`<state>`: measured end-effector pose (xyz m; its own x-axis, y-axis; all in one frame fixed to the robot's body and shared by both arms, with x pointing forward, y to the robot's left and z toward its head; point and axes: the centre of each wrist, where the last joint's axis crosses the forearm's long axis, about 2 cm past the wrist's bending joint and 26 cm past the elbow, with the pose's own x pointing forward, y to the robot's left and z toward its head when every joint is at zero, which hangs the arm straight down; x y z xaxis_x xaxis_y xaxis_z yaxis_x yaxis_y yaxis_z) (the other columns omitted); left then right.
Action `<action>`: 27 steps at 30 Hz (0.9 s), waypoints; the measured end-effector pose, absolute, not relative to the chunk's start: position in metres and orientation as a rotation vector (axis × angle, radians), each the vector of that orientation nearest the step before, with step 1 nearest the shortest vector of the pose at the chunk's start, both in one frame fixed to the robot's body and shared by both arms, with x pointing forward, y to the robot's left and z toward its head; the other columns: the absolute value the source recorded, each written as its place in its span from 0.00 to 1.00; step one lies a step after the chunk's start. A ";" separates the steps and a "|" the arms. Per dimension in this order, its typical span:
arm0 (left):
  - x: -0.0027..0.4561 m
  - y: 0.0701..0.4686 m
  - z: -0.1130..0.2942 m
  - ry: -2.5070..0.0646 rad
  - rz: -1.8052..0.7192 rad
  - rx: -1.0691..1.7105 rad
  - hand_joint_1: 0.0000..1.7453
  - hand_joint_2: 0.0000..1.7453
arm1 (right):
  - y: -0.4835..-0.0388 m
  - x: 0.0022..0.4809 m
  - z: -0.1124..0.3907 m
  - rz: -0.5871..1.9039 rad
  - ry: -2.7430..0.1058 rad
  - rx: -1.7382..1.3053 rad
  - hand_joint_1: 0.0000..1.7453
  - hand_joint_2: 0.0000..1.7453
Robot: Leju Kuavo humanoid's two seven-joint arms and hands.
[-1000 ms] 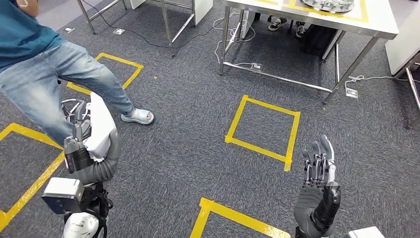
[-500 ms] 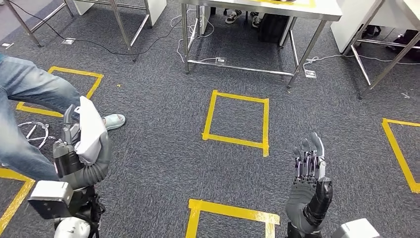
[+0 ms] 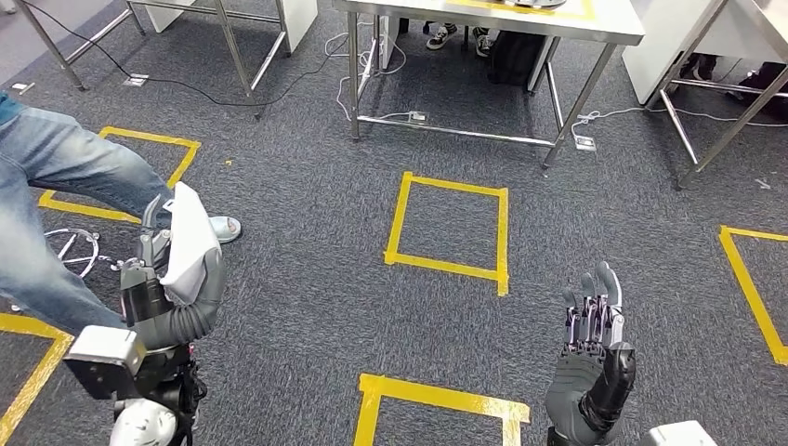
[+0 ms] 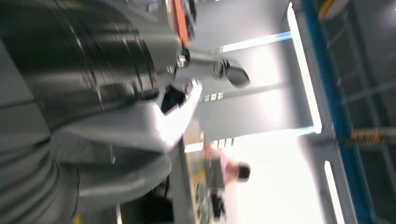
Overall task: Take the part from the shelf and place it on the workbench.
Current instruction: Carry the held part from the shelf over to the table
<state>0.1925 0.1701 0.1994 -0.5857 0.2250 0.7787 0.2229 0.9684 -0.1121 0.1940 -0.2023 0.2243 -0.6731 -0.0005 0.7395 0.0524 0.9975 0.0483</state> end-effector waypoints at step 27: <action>0.190 0.175 0.197 -2.206 0.029 -0.304 1.00 1.00 | -0.203 0.190 0.218 -0.096 -2.273 -0.050 0.00 0.00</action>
<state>0.1903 0.1746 0.1966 -0.5803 0.2283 0.7817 0.2077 0.9696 -0.1291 0.1896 -0.2031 0.2177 -0.6468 0.0036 0.7627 0.0681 0.9963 0.0531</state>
